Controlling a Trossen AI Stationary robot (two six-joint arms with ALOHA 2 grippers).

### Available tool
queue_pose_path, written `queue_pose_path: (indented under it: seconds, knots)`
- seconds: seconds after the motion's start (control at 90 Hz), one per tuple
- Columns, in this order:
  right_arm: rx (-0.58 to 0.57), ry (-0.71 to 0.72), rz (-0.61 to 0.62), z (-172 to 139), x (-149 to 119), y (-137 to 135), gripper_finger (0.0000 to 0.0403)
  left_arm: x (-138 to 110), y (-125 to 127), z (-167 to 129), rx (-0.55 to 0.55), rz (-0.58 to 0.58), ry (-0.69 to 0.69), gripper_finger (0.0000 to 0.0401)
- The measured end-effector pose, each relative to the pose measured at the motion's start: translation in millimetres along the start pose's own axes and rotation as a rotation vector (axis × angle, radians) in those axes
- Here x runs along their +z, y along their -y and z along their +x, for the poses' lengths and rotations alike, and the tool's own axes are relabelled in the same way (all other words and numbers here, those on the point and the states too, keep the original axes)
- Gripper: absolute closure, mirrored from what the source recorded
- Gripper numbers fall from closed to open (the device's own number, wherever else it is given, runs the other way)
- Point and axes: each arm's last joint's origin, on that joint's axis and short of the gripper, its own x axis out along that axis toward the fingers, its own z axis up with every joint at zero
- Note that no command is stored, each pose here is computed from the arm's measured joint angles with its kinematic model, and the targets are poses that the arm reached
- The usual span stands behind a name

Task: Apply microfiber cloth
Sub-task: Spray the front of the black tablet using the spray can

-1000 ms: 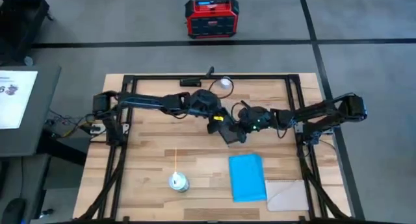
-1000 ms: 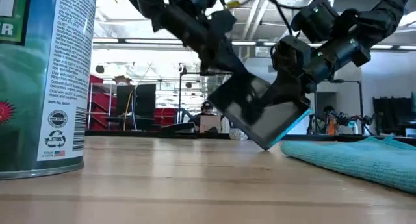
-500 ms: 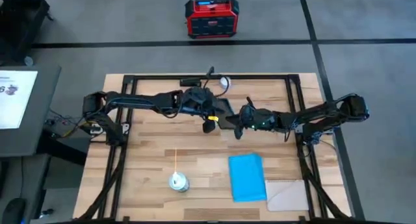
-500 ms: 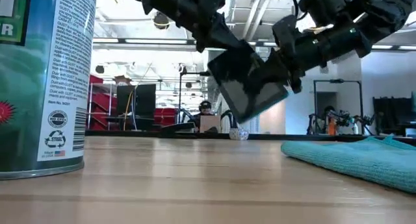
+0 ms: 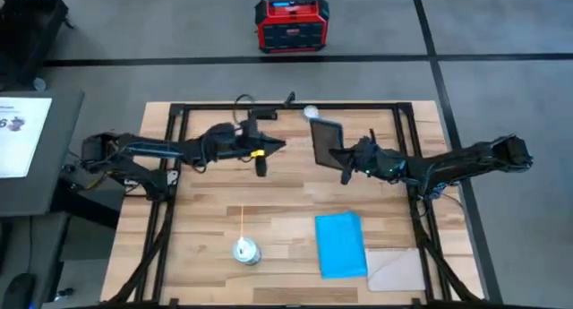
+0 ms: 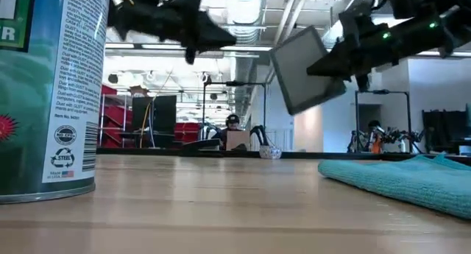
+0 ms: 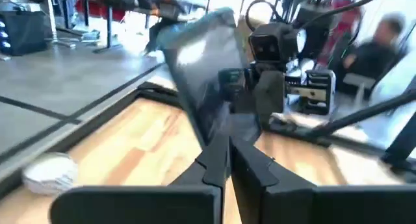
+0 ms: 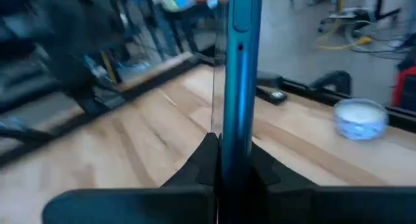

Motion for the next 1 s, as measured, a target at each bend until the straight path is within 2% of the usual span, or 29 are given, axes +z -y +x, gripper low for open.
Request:
queue_pose_path:
  seconds: [0.144, 0.3, 0.411, 0.678, 1.0]
  knots:
    - [0.052, -0.008, -0.017, 10, -3, -11, 0.0393, -22, -6, 4, 0.008, -0.079, 0.015, 0.0401]
    - [0.092, -0.019, -0.050, 30, -1, -27, 0.0393, -23, -6, 22, -0.017, -0.111, 0.047, 0.0401]
    - [0.093, -0.035, -0.074, 40, -1, -32, 0.0393, -30, -8, 30, -0.006, -0.115, 0.013, 0.0401]
    - [0.122, -0.030, -0.074, 41, 1, -36, 0.0393, -33, -9, 29, 0.001, -0.117, -0.002, 0.0401]
    - [0.116, -0.037, -0.072, 42, -1, -36, 0.0393, -25, -8, 29, -0.021, -0.130, 0.076, 0.0401]
